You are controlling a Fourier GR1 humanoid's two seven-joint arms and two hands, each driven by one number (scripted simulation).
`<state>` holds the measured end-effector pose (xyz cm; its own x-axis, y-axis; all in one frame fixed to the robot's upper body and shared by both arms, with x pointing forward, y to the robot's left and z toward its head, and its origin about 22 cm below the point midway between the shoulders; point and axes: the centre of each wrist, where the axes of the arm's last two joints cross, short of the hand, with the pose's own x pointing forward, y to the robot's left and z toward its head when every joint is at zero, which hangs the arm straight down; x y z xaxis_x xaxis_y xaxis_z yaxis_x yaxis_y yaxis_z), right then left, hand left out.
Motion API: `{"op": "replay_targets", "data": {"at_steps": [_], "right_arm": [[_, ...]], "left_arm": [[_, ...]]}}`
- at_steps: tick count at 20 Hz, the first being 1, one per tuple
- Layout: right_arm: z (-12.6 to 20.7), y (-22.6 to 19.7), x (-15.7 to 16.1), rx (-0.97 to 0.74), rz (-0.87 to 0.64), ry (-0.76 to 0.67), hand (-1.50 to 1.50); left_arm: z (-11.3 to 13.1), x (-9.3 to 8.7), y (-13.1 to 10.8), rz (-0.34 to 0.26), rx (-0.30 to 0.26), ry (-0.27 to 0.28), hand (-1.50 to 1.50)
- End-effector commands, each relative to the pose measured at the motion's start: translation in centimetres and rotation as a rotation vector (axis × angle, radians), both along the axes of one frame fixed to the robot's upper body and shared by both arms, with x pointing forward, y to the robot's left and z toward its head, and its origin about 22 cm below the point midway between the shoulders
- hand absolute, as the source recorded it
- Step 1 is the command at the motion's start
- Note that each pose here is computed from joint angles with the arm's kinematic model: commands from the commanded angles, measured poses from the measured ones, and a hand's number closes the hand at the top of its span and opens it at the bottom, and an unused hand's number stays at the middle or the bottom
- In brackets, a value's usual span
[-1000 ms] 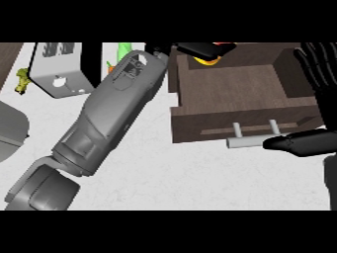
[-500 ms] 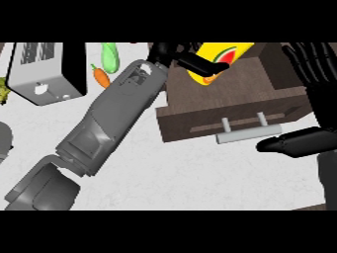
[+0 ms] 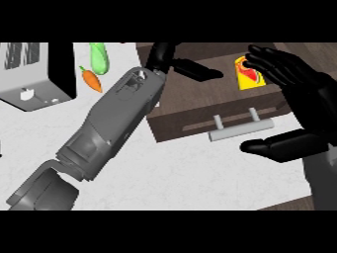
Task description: Pick up the cup, place it into the drawer and close the drawer
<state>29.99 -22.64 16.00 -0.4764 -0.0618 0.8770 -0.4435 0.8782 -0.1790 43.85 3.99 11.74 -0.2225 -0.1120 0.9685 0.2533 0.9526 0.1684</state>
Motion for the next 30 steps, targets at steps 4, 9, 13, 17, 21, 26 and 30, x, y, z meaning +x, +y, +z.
{"op": "replay_targets", "data": {"at_steps": [4, 9, 13, 17, 21, 26, 30], "right_arm": [[-0.9, 2.7, -0.2, -0.099, 0.325, 0.06, 1.5], [-1.1, 1.3, -0.8, -0.475, 0.362, 0.138, 1.5], [-2.4, 0.8, -2.0, -0.614, 0.282, 0.176, -1.5], [-4.1, 0.8, -2.9, -0.764, 0.136, 0.108, -1.5], [-8.4, 2.0, -1.3, -0.841, 0.046, 0.171, -1.5], [-13.3, 1.2, 1.8, -0.941, 0.09, 0.243, -1.5], [-16.9, 2.1, 3.4, -1.01, 0.078, 0.272, 1.5]], "left_arm": [[0.8, -0.2, -0.2, -0.041, -0.235, -0.09, -1.5], [1.1, 0.0, -0.1, 0.023, -0.274, -0.131, -1.5], [1.8, 0.2, -0.5, 0.08, -0.294, -0.106, -1.5], [0.0, 0.0, 0.6, 0.078, -0.332, -0.079, -1.5], [-1.8, -0.4, 1.5, 0.062, -0.382, -0.101, -1.5], [-2.6, -0.6, 3.1, 0.046, -0.413, -0.103, -1.5], [-3.3, -0.5, 5.5, 0.072, -0.422, -0.119, -1.5]]}}
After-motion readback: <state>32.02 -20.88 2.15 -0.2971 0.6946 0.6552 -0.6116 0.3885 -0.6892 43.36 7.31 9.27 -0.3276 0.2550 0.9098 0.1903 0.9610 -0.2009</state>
